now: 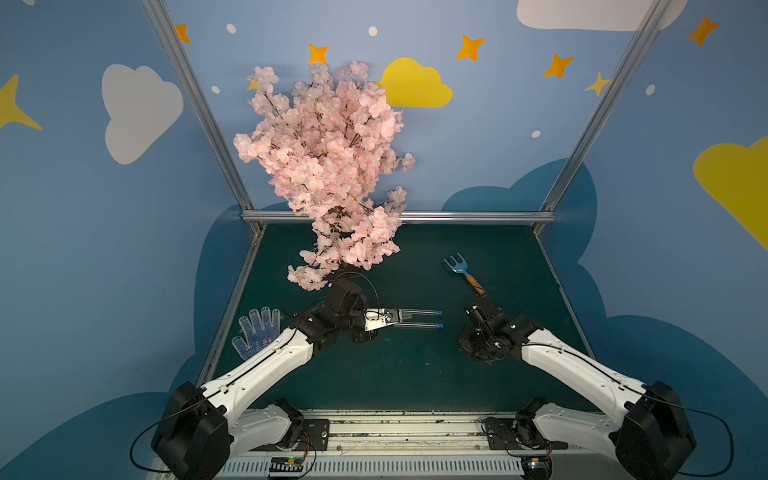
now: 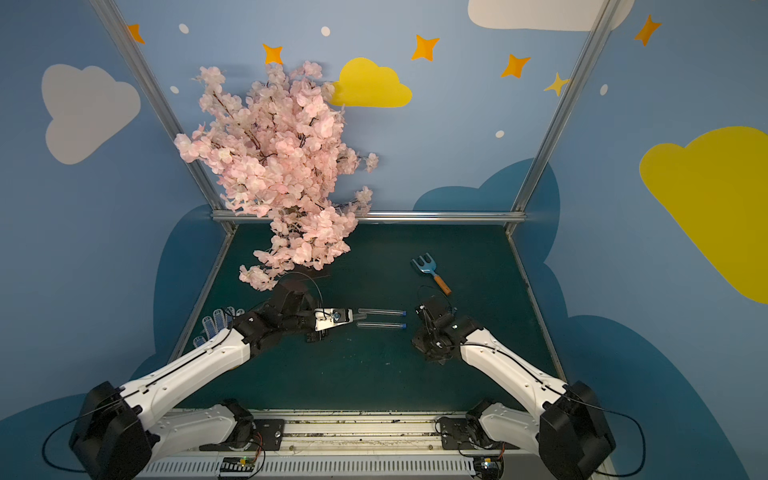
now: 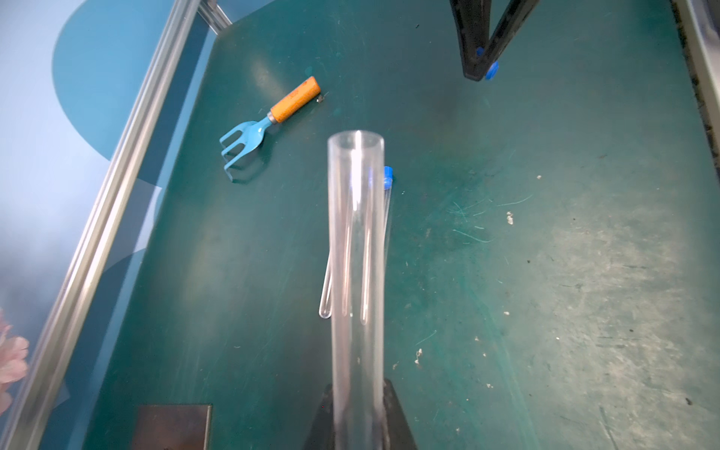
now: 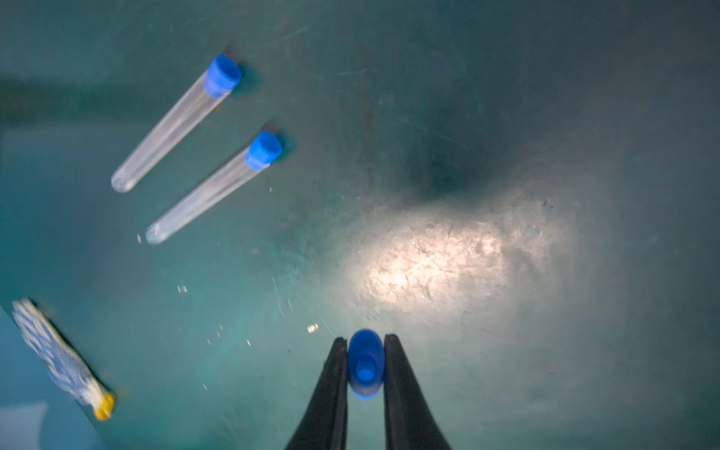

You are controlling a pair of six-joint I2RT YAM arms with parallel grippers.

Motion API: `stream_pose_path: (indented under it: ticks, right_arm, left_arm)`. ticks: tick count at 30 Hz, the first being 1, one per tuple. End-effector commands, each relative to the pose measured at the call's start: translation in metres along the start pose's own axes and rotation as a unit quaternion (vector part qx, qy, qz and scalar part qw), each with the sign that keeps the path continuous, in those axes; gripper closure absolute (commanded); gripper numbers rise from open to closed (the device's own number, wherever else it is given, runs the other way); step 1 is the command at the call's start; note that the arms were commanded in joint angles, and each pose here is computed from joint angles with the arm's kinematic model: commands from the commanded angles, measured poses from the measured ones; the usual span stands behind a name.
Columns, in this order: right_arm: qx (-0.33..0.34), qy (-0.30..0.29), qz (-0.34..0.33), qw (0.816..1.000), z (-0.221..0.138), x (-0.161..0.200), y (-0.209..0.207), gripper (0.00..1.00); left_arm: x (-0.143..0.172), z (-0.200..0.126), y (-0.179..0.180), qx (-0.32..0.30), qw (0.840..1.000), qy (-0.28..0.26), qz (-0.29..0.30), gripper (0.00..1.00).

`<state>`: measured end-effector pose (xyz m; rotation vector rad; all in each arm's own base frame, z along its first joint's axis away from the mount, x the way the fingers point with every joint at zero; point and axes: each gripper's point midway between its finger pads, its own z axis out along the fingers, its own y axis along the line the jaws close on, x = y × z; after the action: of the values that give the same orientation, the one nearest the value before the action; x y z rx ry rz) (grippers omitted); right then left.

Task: Insert stoppers into test tubes
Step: Adjust the stopper at the center of the board.

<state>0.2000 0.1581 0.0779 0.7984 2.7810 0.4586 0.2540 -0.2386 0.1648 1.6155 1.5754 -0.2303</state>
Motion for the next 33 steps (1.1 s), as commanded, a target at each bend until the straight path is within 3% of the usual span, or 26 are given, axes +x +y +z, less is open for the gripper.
stream_pose_path:
  ticks: [1, 5, 20, 33]
  right_arm:
    - [-0.008, -0.027, 0.094, 0.995, 0.01, -0.003, 0.004, 0.84]
    - [-0.003, -0.02, 0.132, 0.991, 0.025, -0.001, 0.004, 0.84]
    - [0.047, 0.027, 0.175, 0.983, 0.07, 0.011, 0.009, 0.82]
    - [0.053, 0.039, 0.172, 0.983, 0.075, 0.015, 0.008, 0.61]
  left_arm:
    - [0.007, -0.003, -0.003, -0.011, 1.0, 0.015, 0.011, 0.98]
    - [0.006, -0.007, -0.001, -0.022, 1.0, 0.012, 0.019, 0.98]
    - [0.008, -0.005, 0.005, -0.06, 0.996, 0.027, 0.055, 0.98]
    - [0.01, -0.004, 0.005, -0.061, 0.996, 0.03, 0.058, 0.98]
